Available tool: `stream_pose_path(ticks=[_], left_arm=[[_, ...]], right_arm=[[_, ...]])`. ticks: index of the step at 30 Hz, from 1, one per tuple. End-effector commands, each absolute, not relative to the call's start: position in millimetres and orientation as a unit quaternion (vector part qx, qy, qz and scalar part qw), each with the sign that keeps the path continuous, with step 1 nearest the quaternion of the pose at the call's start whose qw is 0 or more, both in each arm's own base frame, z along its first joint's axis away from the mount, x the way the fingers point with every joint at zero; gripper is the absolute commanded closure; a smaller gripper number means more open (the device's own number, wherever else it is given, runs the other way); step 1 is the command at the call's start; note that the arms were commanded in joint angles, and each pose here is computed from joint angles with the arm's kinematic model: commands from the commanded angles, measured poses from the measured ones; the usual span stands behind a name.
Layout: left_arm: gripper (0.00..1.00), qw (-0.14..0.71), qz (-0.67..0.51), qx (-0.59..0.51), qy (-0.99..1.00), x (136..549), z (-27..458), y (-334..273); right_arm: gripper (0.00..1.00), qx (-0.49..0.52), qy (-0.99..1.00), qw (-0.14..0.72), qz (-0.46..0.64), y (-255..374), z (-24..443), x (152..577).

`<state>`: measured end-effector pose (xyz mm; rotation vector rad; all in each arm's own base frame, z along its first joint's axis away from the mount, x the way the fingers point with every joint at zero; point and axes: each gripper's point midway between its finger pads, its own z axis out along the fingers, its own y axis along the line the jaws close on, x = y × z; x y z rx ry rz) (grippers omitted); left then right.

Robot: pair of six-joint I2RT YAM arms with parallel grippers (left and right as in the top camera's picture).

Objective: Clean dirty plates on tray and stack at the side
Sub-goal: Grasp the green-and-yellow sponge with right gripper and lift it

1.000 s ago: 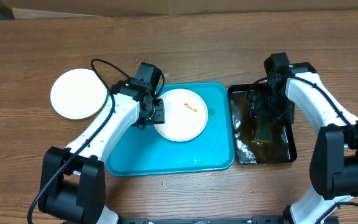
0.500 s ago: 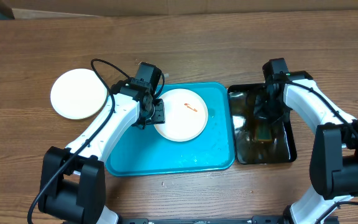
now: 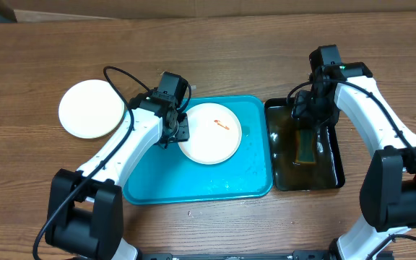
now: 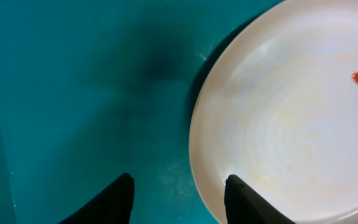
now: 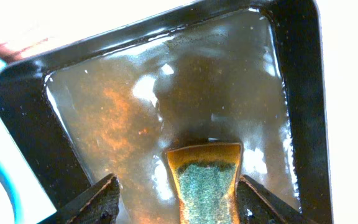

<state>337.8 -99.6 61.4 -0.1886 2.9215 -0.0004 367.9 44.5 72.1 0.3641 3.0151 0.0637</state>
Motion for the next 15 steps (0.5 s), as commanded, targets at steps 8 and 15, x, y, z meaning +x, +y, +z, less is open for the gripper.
stream_pose_path(ticks=[8, 15], left_arm=[[0.67, 0.077, -0.001, -0.078, 0.994, 347, 21, -107], [0.96, 0.095, -0.004, -0.041, 0.995, 358, 24, -109]], right_arm=[[0.35, 0.106, 0.993, 0.056, 0.017, 42, 83, 366], [0.34, 0.106, 0.993, 0.055, 0.017, 42, 83, 366]])
